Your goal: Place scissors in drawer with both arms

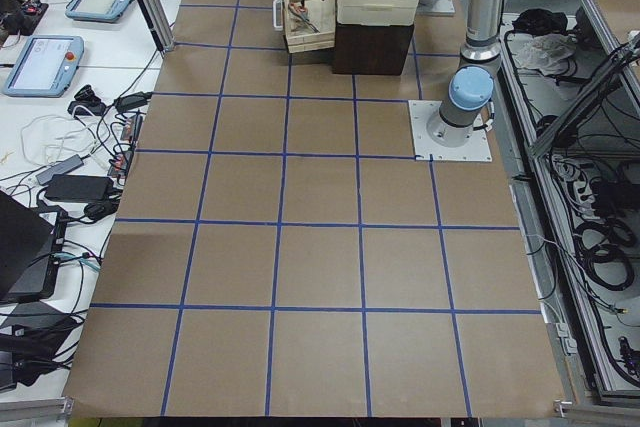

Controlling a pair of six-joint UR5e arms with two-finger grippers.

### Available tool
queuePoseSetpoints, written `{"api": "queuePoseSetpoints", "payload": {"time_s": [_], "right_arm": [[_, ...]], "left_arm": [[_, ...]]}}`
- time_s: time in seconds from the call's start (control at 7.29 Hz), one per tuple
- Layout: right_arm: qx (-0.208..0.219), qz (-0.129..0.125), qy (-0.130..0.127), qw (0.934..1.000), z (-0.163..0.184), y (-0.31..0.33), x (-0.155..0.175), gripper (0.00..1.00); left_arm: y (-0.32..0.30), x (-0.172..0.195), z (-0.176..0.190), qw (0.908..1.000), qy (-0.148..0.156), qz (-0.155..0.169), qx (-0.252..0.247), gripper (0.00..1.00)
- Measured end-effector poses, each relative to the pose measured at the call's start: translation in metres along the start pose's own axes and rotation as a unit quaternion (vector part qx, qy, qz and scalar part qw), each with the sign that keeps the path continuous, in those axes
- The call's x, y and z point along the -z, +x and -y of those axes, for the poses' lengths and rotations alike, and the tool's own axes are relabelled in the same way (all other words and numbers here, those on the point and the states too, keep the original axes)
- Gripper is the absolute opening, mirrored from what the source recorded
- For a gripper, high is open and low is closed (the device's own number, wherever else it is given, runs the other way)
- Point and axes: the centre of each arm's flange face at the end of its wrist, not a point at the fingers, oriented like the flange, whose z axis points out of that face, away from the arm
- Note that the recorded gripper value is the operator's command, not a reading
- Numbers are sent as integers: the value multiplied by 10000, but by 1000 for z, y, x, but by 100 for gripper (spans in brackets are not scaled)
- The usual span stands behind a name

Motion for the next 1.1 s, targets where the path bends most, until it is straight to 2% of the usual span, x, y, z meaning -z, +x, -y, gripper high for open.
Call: {"api": "queuePoseSetpoints", "payload": {"time_s": [0.27, 0.55, 0.69, 0.82, 0.96, 1.1], "right_arm": [[-4, 5, 16, 10000, 0, -1, 0, 100], [1, 64, 23, 10000, -1, -4, 1, 100], [34, 119, 19, 9999, -3, -8, 2, 100], [57, 127, 16, 9999, -4, -11, 2, 100], [67, 116, 15, 9999, -4, -12, 1, 100], [71, 101, 11, 9999, -3, -12, 1, 100]], "left_arm": [[-33, 28, -26, 9996, 59, 82, 252, 80], [-86, 71, -76, 9986, -13, 63, 520, 83], [-111, 93, -106, 9962, -6, 82, 863, 84], [-130, 112, -136, 9909, 24, 146, 1338, 85], [-144, 128, -164, 9816, 53, 193, 1900, 94], [-151, 144, -187, 9674, 108, 223, 2522, 100]]}}
